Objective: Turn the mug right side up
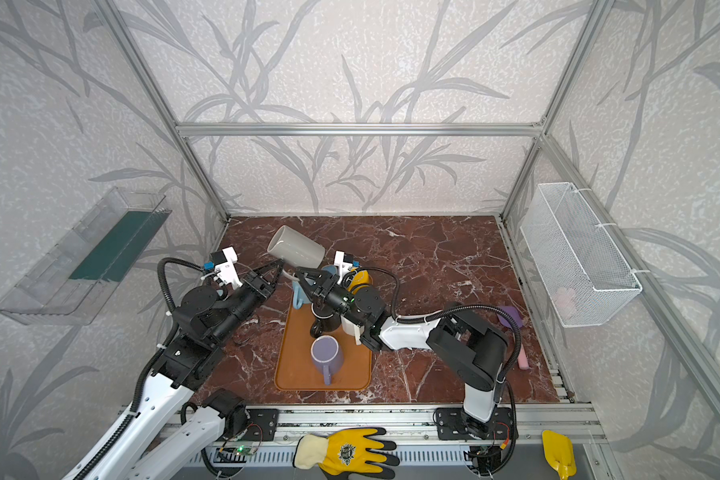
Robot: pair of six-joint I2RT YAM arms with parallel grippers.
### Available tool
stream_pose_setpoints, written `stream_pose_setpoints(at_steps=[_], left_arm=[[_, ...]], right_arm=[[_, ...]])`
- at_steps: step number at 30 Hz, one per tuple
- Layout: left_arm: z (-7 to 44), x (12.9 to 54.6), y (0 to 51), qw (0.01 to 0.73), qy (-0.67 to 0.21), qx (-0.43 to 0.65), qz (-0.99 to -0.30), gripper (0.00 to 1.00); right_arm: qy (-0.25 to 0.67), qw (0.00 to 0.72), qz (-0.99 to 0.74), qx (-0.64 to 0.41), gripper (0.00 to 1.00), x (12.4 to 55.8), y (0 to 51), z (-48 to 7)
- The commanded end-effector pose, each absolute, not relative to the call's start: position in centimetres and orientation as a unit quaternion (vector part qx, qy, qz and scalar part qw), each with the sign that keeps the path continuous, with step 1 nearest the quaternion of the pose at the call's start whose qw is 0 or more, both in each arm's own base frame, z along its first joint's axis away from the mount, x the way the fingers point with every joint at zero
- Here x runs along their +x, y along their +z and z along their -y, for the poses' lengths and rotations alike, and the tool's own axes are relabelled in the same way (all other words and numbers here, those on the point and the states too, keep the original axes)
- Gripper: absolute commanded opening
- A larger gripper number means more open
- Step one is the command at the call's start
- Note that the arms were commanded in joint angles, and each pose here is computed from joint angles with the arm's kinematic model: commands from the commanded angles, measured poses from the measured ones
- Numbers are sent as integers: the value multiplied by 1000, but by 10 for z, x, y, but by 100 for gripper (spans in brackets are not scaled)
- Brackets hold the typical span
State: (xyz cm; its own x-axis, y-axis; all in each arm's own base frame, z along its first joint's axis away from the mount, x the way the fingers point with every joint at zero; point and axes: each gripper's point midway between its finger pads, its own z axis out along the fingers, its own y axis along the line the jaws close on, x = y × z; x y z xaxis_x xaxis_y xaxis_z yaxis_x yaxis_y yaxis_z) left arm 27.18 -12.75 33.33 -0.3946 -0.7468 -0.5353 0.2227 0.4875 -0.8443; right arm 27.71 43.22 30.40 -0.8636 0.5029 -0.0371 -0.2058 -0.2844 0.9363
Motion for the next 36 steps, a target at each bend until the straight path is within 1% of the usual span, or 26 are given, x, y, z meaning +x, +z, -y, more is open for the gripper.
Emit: stream_pose_setpoints(at_steps=[1, 3, 6, 14, 20, 23, 25, 27, 28, 29, 31, 33, 36], left_arm=[[129, 265, 353, 529, -493, -176, -668, 0], [130, 265, 349, 523, -490, -176, -675, 0], [131, 264, 343, 515, -483, -175, -686, 0], [134, 264, 337, 501, -469, -169, -708, 0], [131, 265, 330, 496, -451, -175, -721, 16], [130, 266, 327, 495, -445, -176, -725, 27], [130, 265, 327, 495, -443, -174, -727, 36], [130, 265, 325, 493, -439, -173, -731, 39], [130, 265, 324, 492, -436, -172, -733, 36], [129, 265, 323, 493, -434, -172, -735, 31], [127, 265, 322, 494, -426, -172, -738, 18], [126, 264, 321, 494, -421, -171, -741, 9], [128, 264, 320, 492, -416, -162, -747, 2]], right_arm=[[816, 267, -500, 114, 15, 280, 348, -422], [816, 271, -499, 109, 11, 279, 350, -421], [814, 279, -499, 98, 0, 278, 352, -421], [816, 282, -501, 58, 0, 270, 357, -428], [817, 280, -504, 23, 0, 263, 360, -432], [816, 276, -508, 7, 0, 261, 360, -436], [814, 275, -512, -9, 0, 257, 360, -439], [809, 275, -518, -21, 0, 255, 359, -441], [808, 276, -520, -26, 0, 254, 358, -442], [806, 276, -523, -30, 0, 253, 357, -442], [802, 277, -528, -37, 0, 252, 356, -442], [798, 278, -534, -43, 0, 251, 354, -442], [787, 277, -549, -52, 0, 250, 350, -443]])
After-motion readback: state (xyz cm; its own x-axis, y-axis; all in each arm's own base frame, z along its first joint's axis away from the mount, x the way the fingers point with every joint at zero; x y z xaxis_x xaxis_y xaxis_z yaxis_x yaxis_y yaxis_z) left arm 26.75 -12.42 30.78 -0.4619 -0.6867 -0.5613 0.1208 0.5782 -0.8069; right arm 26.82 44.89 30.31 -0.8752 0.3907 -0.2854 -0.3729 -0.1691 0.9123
